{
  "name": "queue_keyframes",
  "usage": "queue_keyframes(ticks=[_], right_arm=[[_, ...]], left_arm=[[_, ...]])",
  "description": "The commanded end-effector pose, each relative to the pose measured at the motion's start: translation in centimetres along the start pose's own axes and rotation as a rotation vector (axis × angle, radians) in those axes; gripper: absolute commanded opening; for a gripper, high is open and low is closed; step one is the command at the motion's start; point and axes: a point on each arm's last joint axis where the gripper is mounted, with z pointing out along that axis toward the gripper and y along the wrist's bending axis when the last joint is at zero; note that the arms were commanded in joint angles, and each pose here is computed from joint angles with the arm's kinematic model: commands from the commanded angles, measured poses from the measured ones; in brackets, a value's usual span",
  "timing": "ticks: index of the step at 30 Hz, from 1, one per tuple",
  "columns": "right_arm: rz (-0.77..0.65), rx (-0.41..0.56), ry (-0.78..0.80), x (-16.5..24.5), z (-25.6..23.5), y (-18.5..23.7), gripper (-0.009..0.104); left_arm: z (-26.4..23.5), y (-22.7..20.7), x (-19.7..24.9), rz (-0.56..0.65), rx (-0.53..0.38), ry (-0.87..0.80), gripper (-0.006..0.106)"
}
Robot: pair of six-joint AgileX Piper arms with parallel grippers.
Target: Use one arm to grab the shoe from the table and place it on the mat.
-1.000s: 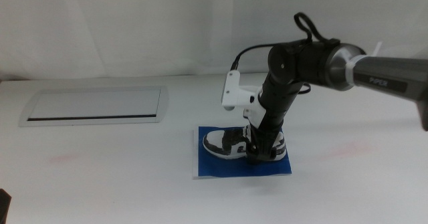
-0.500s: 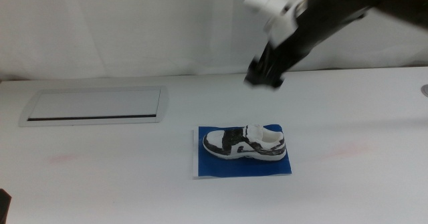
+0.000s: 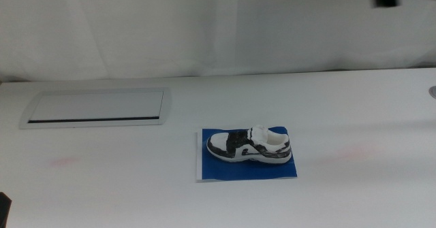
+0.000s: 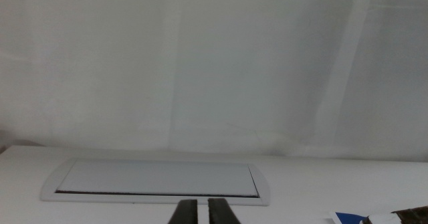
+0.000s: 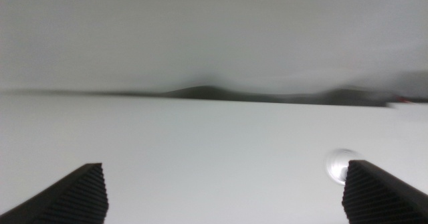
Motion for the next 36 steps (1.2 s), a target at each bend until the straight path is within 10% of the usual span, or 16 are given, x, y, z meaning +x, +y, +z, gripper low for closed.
queue_keyframes(ticks=[1, 5, 10, 28, 36], right_arm=[[0.058, 0.071, -0.032, -0.1, -1.6, -2.2, 0.093], [0.070, 0.061, -0.108, -0.3, -4.8, -3.9, 0.066], [0.076, 0.069, -0.179, 1.1, -8.7, -4.5, -0.001], [0.121, 0.019, -0.680, 19.9, -21.6, -5.0, -0.002], [0.118, -0.026, -0.732, 28.2, -17.2, -3.5, -0.002]], left_arm=[[-0.1, 0.1, 1.1, -0.007, -0.001, -0.001, -0.003], [-0.1, 0.1, 1.1, -0.007, -0.001, -0.001, -0.003], [-0.1, 0.1, 1.1, -0.007, -0.001, -0.001, -0.003], [-0.1, 0.1, 1.1, -0.007, -0.001, -0.001, -0.003], [-0.1, 0.1, 1.1, -0.007, -0.001, -0.001, -0.003]])
